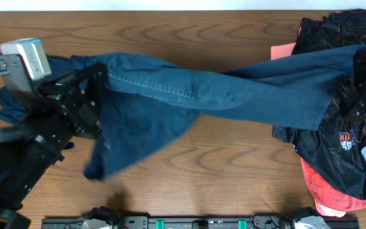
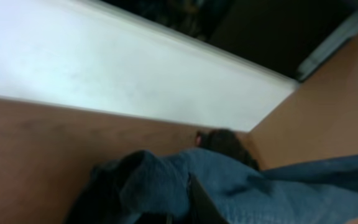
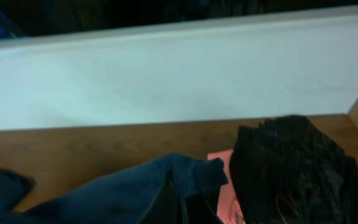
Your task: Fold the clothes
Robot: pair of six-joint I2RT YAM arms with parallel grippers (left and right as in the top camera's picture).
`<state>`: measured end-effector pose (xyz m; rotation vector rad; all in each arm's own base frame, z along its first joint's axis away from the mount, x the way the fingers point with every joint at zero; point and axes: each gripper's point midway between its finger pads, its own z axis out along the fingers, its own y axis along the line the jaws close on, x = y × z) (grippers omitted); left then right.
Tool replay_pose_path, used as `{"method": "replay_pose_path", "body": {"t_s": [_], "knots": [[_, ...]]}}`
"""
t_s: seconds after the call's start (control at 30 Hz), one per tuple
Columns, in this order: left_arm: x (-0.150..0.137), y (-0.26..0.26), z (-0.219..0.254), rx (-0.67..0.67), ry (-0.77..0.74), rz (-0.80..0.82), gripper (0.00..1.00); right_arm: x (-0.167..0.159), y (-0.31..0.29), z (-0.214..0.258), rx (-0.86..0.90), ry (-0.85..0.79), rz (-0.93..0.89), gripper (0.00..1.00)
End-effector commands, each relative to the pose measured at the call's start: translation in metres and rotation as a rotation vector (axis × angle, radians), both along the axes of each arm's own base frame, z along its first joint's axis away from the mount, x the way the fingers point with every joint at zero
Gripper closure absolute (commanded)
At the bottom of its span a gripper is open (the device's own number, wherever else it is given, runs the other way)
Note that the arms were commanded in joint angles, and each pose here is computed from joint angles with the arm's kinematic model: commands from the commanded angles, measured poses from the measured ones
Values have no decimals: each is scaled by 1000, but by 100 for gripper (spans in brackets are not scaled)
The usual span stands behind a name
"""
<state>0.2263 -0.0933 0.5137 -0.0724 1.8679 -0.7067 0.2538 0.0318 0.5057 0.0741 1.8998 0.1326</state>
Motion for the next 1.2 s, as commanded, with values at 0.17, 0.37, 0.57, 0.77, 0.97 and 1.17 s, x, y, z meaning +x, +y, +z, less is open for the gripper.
{"method": "replay_pose_path", "body": {"t_s": [0.17,0.37,0.57,0.77,0.97,1.17], "knots": [[76,-6,-54,132,172,38,94,84,7,-75,-149,263,-12,99],[182,-12,-105,219,218,46,94,179,18,-122,-136,302,-17,99],[277,2,-95,103,35,99,94,247,-11,-90,-32,61,-118,99],[290,21,-31,-94,-155,98,94,241,-68,-36,43,-105,-254,99],[269,5,-73,-113,50,-55,94,216,-87,-64,22,45,-298,99],[209,-3,-195,44,542,-119,94,168,-84,-156,-16,463,-297,99]]}}
